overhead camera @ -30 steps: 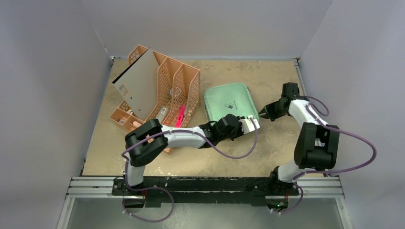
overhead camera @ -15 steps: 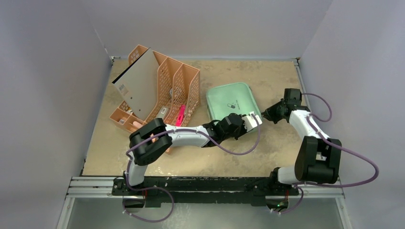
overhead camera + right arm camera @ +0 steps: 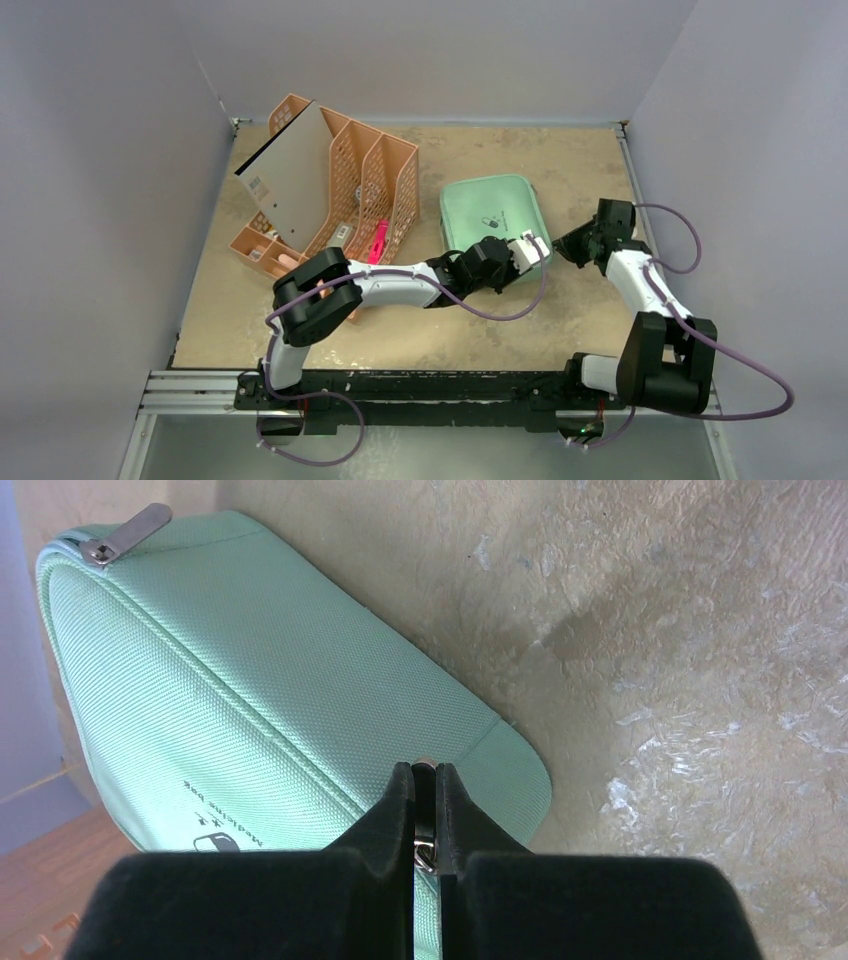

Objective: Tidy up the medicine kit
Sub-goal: Zip the medicine box at the center of the board.

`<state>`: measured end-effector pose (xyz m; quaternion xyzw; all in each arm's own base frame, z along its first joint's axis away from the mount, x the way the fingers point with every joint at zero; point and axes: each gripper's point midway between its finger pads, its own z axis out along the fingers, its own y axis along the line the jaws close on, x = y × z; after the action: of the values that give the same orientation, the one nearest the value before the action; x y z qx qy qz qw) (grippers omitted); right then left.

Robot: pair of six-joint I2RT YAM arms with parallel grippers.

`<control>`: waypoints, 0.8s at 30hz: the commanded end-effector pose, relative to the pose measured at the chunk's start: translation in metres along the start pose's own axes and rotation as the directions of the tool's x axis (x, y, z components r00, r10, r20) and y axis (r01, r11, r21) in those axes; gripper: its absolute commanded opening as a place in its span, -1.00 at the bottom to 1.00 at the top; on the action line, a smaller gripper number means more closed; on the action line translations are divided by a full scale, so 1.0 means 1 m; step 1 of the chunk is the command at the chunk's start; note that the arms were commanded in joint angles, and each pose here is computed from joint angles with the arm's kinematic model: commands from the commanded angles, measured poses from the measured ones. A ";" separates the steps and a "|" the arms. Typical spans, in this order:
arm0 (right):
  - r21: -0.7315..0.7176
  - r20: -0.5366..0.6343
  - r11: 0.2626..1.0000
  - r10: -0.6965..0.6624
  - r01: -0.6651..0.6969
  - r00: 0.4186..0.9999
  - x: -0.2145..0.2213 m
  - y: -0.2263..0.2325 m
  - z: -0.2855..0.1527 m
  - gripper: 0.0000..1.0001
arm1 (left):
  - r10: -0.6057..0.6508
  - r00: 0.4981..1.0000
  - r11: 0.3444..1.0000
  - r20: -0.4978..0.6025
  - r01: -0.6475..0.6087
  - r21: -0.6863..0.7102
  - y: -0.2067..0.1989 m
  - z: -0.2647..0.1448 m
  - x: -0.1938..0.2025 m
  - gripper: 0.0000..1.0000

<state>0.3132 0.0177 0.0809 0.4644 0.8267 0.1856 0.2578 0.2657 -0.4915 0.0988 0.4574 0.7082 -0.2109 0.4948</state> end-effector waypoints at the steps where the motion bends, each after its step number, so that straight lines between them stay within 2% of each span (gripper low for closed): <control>1: -0.037 -0.228 0.999 -0.022 0.014 0.973 0.056 -0.014 -0.011 -1.00 | -0.057 0.995 0.995 -0.086 0.049 -0.091 0.024 0.013 0.037 -0.51; 7: -0.174 -0.269 0.985 -0.065 0.018 0.961 0.064 0.005 -0.018 -1.00 | -0.060 0.993 0.992 -0.105 0.047 -0.120 0.028 0.012 0.042 -0.51; 10: -0.259 -0.276 0.963 -0.143 0.069 0.950 0.070 0.012 -0.028 -1.00 | -0.060 0.992 0.991 -0.108 0.046 -0.127 0.029 0.012 0.043 -0.51; 13: -0.205 -0.287 0.976 -0.137 0.080 0.948 0.074 -0.002 -0.035 -0.96 | -0.059 0.992 0.990 -0.115 0.043 -0.136 0.031 0.011 0.045 -0.51; 16: -0.179 -0.304 0.982 -0.118 0.066 0.945 0.078 -0.012 -0.038 -0.71 | -0.059 0.991 0.989 -0.120 0.042 -0.139 0.032 0.012 0.047 -0.51; 17: -0.179 -0.307 0.982 -0.116 0.063 0.945 0.080 -0.014 -0.039 -0.69 | -0.059 0.991 0.989 -0.123 0.041 -0.140 0.032 0.012 0.049 -0.51; 24: -0.142 -0.339 0.989 -0.094 0.048 0.936 0.093 -0.031 -0.039 -0.73 | -0.090 0.988 0.986 -0.124 0.071 -0.151 0.031 0.013 0.051 -0.51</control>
<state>0.2940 0.0268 0.0933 0.3968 0.8311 0.2413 0.3058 0.2655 -0.4903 0.0973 0.4395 0.7223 -0.2112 0.4904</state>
